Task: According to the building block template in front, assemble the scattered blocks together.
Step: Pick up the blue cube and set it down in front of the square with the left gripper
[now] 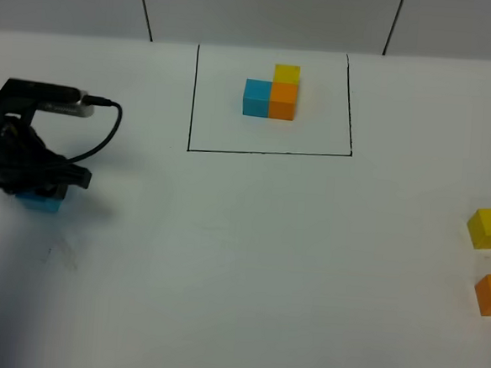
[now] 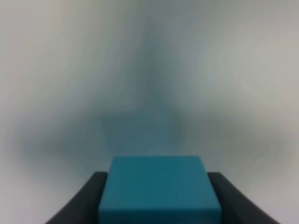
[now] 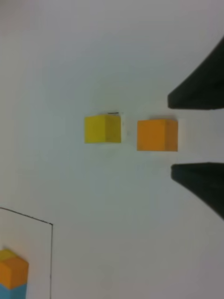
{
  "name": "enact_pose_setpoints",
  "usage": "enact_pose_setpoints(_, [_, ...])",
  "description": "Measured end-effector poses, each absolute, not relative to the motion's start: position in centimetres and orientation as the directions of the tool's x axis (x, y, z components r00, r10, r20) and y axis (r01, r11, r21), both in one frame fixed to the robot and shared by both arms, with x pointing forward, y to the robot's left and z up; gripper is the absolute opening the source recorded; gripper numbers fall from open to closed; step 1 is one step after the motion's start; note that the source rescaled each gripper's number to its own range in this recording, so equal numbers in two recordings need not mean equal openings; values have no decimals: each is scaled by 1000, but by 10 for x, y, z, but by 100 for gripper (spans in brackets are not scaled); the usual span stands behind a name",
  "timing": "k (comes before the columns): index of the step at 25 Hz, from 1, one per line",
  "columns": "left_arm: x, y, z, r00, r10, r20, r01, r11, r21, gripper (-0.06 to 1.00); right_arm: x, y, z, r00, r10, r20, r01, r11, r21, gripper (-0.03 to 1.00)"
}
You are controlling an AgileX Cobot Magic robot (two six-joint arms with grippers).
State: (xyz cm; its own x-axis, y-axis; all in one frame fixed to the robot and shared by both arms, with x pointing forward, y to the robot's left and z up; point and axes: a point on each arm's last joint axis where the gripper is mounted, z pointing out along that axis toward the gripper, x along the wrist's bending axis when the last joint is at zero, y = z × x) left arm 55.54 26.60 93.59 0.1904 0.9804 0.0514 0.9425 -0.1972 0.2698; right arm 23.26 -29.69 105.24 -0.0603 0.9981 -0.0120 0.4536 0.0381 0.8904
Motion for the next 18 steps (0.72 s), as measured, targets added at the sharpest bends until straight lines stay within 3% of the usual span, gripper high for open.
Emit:
enact_pose_setpoints(3, [566,233,958,400,912,88,857,-406,316,2,233,-297,1052,-60,998,-12,454,38,890,0])
enact_pose_setpoints(9, [552,148,990,796,597,97,551,-782,291,2,233,-297,1052,-60,998,-12,454,38,890,0])
enact_pose_setpoints(18, [516,57,996,958,246,146,207,-948,244,2,233,-297,1052,-60,998,-12,454,38,890,0])
